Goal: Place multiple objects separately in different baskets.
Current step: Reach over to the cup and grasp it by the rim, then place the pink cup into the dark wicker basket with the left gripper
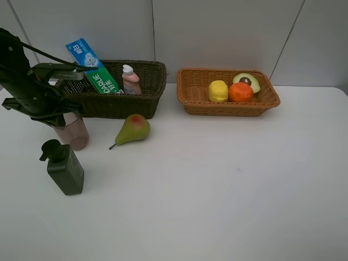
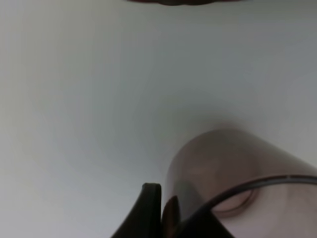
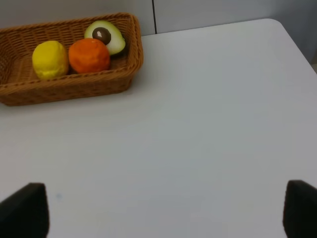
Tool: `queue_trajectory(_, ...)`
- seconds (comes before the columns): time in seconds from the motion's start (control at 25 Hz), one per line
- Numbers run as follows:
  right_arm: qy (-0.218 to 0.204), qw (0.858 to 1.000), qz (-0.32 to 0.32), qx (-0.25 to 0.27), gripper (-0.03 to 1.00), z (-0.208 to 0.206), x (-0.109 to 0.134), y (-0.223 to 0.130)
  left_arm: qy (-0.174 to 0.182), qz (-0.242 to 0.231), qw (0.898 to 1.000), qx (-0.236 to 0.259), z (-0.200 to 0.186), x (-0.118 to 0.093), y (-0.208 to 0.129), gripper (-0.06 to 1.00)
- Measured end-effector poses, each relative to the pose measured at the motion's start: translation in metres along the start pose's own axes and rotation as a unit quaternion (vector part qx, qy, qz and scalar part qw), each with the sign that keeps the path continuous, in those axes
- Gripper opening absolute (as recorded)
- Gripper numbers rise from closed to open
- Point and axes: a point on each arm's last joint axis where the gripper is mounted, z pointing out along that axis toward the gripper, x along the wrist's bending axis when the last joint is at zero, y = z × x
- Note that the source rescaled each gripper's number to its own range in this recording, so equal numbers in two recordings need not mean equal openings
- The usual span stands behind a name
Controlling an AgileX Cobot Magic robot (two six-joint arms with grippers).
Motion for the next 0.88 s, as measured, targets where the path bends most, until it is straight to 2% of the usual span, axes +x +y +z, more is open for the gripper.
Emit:
queue_trajectory(0.6, 0.0, 1.0, 0.0, 0.0, 1.0, 0.0, 0.0, 0.0, 0.0, 0.001, 1.0, 0.024, -0.037, 0.0, -0.008, 0.0)
queue_trajectory(0.88, 0.0, 1.0, 0.0, 0.0, 1.0, 0.0, 0.0, 0.0, -0.003, 0.002, 1.0, 0.008, -0.068, -0.001, -0.011, 0.0)
